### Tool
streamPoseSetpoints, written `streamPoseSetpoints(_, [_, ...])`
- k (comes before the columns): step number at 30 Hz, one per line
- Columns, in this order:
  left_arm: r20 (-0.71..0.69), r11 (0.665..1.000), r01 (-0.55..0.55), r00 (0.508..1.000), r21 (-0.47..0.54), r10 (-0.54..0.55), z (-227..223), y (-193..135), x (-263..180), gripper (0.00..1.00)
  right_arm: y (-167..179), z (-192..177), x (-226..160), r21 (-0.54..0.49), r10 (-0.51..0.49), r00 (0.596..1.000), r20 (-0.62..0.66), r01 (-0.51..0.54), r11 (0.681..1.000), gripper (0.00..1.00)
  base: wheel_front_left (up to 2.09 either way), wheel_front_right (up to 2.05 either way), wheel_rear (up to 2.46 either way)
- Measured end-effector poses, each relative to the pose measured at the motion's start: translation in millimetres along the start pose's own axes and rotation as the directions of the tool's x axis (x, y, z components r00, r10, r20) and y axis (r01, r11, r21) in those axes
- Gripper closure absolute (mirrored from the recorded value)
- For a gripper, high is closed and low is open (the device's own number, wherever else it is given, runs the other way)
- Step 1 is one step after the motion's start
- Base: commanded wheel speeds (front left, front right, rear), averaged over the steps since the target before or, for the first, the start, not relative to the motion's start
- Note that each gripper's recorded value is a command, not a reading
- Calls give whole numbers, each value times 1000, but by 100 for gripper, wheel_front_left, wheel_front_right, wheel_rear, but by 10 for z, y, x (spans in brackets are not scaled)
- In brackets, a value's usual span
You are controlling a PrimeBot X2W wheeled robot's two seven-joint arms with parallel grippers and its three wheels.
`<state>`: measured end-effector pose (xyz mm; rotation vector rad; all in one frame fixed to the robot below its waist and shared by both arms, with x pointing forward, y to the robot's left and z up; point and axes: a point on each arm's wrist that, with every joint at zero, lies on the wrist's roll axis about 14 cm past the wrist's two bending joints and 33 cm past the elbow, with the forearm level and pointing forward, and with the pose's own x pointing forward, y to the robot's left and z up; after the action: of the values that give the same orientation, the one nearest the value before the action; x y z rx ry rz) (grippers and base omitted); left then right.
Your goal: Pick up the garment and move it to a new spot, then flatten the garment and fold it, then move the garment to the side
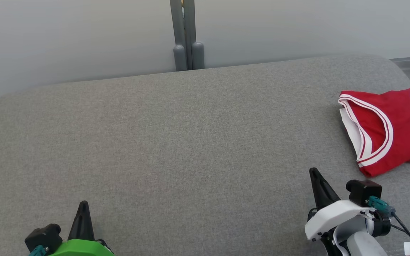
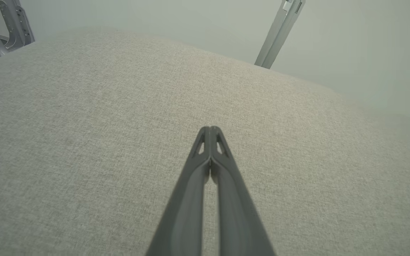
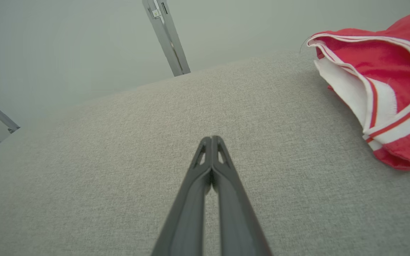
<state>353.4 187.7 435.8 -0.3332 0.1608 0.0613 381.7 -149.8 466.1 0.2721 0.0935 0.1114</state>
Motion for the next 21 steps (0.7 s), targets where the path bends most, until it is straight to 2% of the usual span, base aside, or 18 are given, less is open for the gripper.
streamPoseSetpoints(9, [3, 988, -15, 1000, -154, 16, 56, 11, 23, 100, -84, 66, 10, 161, -42, 999, 9, 40, 986, 100, 0, 0, 0])
streamPoseSetpoints(21, [1, 942, -27, 1000, -334, 29, 114, 26, 55, 100, -179, 114, 2, 351, -82, 997, 9, 74, 934, 100, 0, 0, 0])
